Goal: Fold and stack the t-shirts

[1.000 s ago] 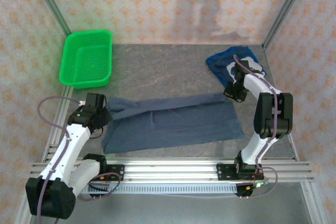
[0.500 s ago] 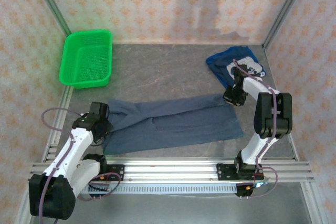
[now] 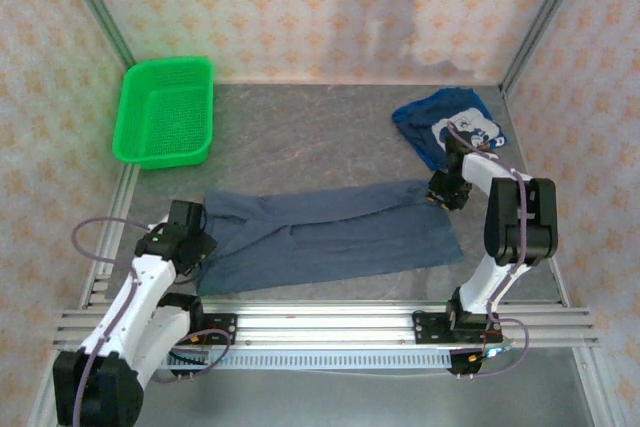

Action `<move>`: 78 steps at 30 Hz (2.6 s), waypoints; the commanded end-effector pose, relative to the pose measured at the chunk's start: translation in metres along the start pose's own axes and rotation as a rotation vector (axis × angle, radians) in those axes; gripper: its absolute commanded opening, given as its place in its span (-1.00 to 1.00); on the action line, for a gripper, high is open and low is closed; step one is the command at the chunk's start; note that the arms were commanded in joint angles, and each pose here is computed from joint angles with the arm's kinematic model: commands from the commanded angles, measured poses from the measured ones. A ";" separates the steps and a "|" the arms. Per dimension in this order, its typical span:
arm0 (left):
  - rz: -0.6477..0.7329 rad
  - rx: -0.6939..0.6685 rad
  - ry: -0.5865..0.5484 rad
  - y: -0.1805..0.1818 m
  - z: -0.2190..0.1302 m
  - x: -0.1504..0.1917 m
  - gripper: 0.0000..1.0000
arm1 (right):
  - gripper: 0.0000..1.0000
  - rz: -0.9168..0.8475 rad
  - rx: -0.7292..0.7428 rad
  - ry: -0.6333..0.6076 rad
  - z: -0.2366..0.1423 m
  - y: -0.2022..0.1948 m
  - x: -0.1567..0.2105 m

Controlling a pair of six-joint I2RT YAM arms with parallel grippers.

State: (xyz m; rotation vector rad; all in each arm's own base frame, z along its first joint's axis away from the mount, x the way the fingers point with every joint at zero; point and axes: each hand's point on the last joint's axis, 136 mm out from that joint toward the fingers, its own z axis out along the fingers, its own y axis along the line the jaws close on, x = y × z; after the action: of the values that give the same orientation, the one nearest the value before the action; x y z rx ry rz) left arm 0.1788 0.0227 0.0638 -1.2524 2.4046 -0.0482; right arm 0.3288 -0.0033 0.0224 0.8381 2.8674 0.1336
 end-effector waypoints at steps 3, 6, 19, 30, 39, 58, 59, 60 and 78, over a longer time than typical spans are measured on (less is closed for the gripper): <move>-0.019 0.081 -0.109 -0.031 -0.035 -0.037 0.40 | 0.19 0.050 -0.018 -0.062 -0.030 -0.008 0.008; 0.055 0.070 -0.055 -0.054 -0.029 -0.045 0.42 | 0.49 0.025 -0.180 -0.127 -0.056 0.013 0.011; 0.428 0.155 0.321 -0.143 0.011 0.012 -0.10 | 0.70 -0.235 -0.469 -0.051 -0.081 0.073 0.076; 0.534 -0.008 0.314 -0.123 0.044 0.027 -0.21 | 0.71 -0.262 -0.499 -0.074 -0.096 0.077 0.076; 0.595 0.014 0.324 -0.126 0.066 0.052 -0.19 | 0.71 -0.270 -0.501 -0.083 -0.100 0.078 0.074; 0.691 0.249 0.308 -0.127 0.007 0.116 -0.07 | 0.71 -0.267 -0.481 -0.083 -0.090 0.081 0.066; 0.685 0.252 0.296 -0.126 0.006 0.114 -0.07 | 0.71 -0.266 -0.482 -0.080 -0.090 0.082 0.065; 0.680 0.250 0.283 -0.125 0.005 0.112 -0.07 | 0.71 -0.265 -0.484 -0.077 -0.089 0.083 0.065; 0.604 -0.001 0.267 -0.149 0.083 0.073 -0.35 | 0.67 -0.273 -0.477 -0.072 -0.088 0.084 0.063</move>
State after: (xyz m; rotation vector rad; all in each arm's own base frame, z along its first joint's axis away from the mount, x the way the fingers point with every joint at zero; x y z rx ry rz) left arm 0.2773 -0.1144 0.0158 -0.4981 2.9092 -0.0988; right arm 0.2946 0.0977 0.0996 0.3905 2.7063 0.7158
